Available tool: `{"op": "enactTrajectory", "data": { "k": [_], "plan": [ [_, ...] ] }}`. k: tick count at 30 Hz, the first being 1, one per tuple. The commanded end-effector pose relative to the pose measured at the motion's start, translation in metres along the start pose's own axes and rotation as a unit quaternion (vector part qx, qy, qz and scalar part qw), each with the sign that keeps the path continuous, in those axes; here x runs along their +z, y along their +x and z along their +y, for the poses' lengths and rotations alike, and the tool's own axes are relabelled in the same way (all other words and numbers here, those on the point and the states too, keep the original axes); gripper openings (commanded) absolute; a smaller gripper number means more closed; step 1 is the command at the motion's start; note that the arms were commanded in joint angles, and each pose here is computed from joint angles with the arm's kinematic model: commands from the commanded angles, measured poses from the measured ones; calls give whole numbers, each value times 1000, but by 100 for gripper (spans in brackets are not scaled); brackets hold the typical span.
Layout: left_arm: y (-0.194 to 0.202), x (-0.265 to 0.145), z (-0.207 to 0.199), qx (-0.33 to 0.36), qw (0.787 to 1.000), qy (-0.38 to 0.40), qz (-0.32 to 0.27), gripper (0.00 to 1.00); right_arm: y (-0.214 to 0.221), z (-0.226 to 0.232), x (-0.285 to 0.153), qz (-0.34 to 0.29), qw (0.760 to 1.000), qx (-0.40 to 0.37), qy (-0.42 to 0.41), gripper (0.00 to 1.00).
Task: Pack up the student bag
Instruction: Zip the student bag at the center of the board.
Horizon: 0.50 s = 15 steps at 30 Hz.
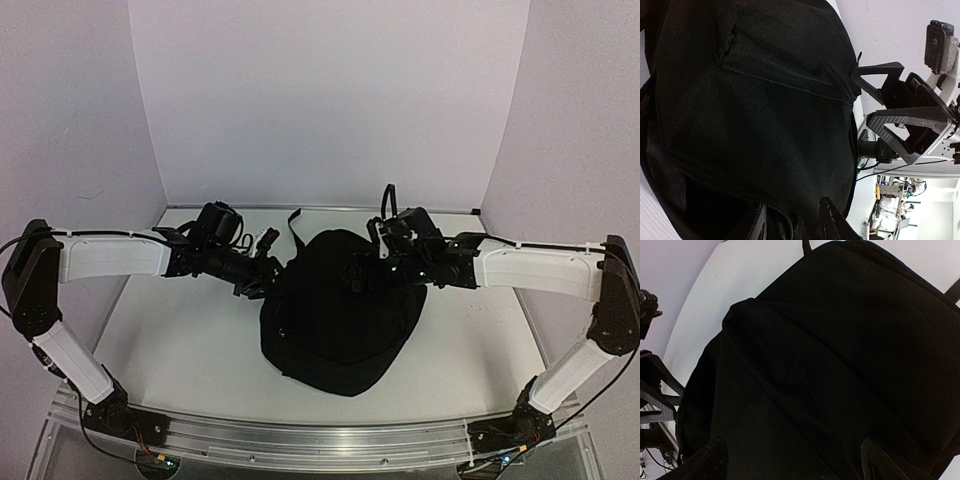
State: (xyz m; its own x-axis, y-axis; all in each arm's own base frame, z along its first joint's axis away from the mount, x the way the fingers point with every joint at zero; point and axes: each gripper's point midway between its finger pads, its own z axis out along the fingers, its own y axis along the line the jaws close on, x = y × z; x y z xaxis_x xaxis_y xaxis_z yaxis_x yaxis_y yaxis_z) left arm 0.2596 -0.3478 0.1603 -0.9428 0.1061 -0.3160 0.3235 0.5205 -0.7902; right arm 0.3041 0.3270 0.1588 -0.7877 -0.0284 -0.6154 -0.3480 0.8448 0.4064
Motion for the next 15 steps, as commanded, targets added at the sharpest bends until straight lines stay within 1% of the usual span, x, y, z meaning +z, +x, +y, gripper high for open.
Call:
{"op": "enactTrajectory", "data": {
  "k": [1, 5, 7, 12, 15],
  "plan": [
    [7, 2, 29, -37, 997, -66, 9, 49, -20, 14, -11, -35, 999, 3, -3, 91],
    [16, -5, 41, -54, 992, -110, 23, 65, -24, 21, -17, -43, 999, 3, -9, 91],
    [22, -9, 43, -57, 990, -122, 32, 70, -25, 26, -20, -46, 999, 2, -15, 91],
    [34, -17, 50, -71, 984, -155, 54, 73, -25, 33, -22, -45, 999, -4, -22, 92],
    [40, -20, 48, -72, 985, -146, 58, 74, -20, 32, -19, -40, 999, -7, -19, 91]
  ]
}}
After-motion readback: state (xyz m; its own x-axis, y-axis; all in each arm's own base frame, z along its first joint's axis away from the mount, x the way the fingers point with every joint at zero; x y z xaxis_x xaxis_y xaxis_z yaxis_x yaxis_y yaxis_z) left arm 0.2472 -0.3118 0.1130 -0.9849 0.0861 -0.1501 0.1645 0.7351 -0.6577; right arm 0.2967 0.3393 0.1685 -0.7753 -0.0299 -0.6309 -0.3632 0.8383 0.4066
